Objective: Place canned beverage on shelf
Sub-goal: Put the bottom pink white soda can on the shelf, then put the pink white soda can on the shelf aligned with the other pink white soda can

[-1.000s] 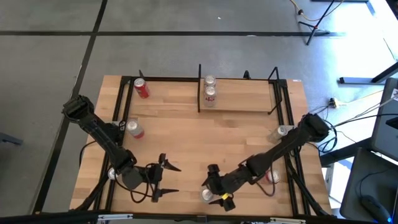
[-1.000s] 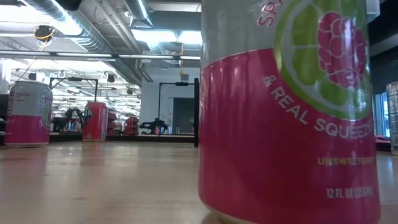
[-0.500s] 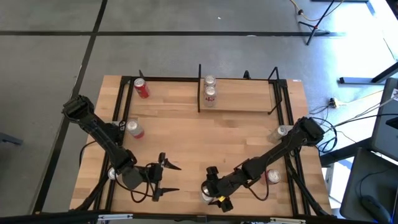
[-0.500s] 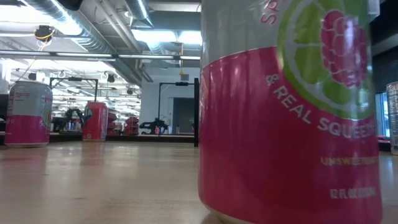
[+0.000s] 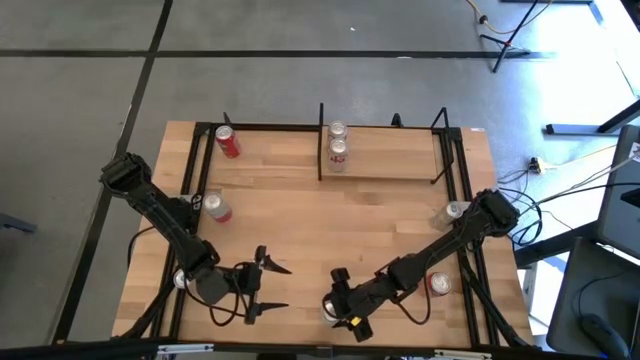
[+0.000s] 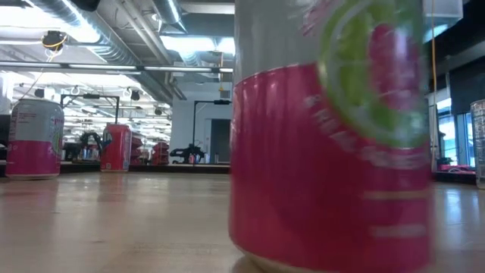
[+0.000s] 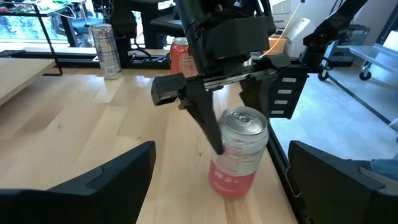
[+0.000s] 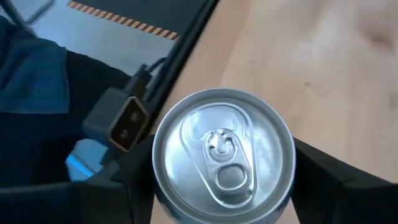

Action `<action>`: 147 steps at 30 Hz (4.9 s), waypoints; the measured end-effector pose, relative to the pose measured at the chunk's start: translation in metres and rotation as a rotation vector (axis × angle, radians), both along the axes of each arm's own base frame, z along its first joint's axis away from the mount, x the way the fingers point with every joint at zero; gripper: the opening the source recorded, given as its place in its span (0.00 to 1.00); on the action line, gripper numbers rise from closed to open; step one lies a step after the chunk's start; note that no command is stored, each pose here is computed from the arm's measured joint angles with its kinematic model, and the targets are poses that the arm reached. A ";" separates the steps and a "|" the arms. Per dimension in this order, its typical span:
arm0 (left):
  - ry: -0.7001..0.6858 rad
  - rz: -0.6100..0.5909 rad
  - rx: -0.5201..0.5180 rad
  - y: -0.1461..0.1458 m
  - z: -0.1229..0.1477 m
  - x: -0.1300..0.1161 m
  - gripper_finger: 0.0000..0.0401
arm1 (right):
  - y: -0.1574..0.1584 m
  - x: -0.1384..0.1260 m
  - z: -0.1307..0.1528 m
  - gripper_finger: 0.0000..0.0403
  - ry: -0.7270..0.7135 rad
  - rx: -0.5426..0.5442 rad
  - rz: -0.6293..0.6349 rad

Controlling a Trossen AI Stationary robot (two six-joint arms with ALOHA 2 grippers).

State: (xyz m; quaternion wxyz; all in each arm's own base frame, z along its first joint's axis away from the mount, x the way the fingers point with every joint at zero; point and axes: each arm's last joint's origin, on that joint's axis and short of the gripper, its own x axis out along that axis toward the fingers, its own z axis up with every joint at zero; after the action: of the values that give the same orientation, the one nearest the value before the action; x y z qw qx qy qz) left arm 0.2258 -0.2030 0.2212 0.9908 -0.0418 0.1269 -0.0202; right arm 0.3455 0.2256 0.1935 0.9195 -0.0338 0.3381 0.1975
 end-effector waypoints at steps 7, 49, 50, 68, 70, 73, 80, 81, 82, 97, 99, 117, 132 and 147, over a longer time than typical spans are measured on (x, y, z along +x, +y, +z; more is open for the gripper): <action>-0.006 0.046 -0.008 0.004 0.000 0.003 0.88 | -0.014 -0.011 0.023 0.63 0.007 -0.060 -0.027; 0.289 0.112 0.286 0.129 -0.022 0.063 0.88 | -0.352 -0.103 0.080 0.63 -0.015 -0.160 -0.540; 0.293 0.104 0.275 0.133 -0.022 0.064 0.88 | -0.362 -0.106 0.078 0.63 -0.015 -0.166 -0.552; 0.314 0.026 0.235 0.164 -0.023 0.071 0.88 | -0.454 -0.116 0.032 0.63 -0.136 -0.084 -0.517; 0.314 0.024 0.238 0.164 -0.023 0.071 0.88 | -0.456 -0.115 0.030 0.63 -0.136 -0.081 -0.518; 0.314 0.025 0.238 0.164 -0.023 0.071 0.88 | -0.457 -0.114 0.027 0.63 -0.129 -0.072 -0.516; 0.314 0.022 0.244 0.164 -0.023 0.071 0.88 | -0.459 -0.112 0.026 0.85 -0.132 -0.073 -0.549; 0.314 0.022 0.244 0.164 -0.023 0.071 0.88 | -0.459 -0.112 0.026 0.90 -0.128 -0.074 -0.558; 0.313 0.022 0.245 0.164 -0.023 0.071 0.88 | -0.459 -0.113 0.026 0.94 -0.128 -0.078 -0.563; 0.239 0.102 0.175 0.159 -0.014 0.075 0.88 | -0.404 -0.136 0.101 0.86 -0.233 -0.161 -0.586; 0.276 0.157 0.176 0.157 -0.006 0.074 0.88 | -0.385 -0.131 0.110 0.86 -0.264 -0.172 -0.532; 0.909 0.957 0.037 0.166 0.075 0.009 0.88 | -0.304 -0.064 0.094 0.86 -0.238 -0.242 -0.565; 0.998 1.069 -0.147 0.181 0.065 -0.064 0.88 | -0.300 -0.038 0.073 0.86 -0.247 -0.228 -0.563; 1.031 1.079 -0.372 0.192 0.026 -0.091 0.88 | -0.300 -0.038 0.074 0.86 -0.250 -0.209 -0.576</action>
State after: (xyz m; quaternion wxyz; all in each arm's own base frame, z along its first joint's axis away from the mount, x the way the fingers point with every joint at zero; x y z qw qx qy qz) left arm 0.1351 -0.0113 0.2474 0.6557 -0.2678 0.5295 0.4669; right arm 0.3079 -0.0747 0.2670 0.9635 -0.0550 0.2369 -0.1120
